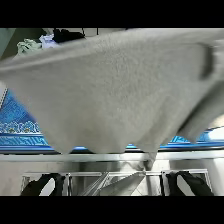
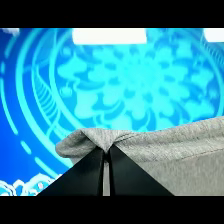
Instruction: Fold the shirts.
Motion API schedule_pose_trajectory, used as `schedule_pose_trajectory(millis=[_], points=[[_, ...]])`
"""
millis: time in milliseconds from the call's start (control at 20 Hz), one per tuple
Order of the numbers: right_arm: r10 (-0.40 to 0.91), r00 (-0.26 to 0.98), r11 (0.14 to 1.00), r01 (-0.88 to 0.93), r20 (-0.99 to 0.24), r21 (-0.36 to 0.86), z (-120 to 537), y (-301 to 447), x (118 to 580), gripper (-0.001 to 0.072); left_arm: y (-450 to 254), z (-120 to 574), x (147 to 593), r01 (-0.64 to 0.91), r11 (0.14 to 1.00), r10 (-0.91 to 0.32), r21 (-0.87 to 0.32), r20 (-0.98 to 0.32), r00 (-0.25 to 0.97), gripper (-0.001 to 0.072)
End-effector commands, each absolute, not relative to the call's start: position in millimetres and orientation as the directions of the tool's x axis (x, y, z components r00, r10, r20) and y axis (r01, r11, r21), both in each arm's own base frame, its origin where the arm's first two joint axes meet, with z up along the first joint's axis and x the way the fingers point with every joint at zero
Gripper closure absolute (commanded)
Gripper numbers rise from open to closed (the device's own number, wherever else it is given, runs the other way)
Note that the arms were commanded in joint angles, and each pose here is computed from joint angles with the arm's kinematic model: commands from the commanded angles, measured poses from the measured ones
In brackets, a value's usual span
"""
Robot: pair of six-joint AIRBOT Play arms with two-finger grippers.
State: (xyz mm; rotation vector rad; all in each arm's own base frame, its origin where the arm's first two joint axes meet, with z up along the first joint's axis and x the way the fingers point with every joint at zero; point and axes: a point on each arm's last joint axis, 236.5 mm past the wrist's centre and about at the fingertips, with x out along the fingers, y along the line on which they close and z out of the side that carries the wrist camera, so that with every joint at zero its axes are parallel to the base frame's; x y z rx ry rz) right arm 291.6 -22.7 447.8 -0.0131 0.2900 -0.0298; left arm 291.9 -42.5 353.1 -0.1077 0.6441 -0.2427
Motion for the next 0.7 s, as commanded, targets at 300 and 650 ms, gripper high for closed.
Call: schedule_pose_trajectory(millis=[300, 650], points=[[0.128, 0.42, 0.984, 0.063, -0.899, 0.17, 105, -21, 485, 0.0698, -56, 84, 439, 0.202, 0.961, -0.257, -0.187, -0.873, 0.415, 0.0695], [0.142, 0.471, 0.98, 0.059, -0.871, 0.191, 45, 7, 546, 0.0698, -48, 29, 499, 0.195, 0.975, -0.169, -0.109, -0.931, 0.324, 0.0694]])
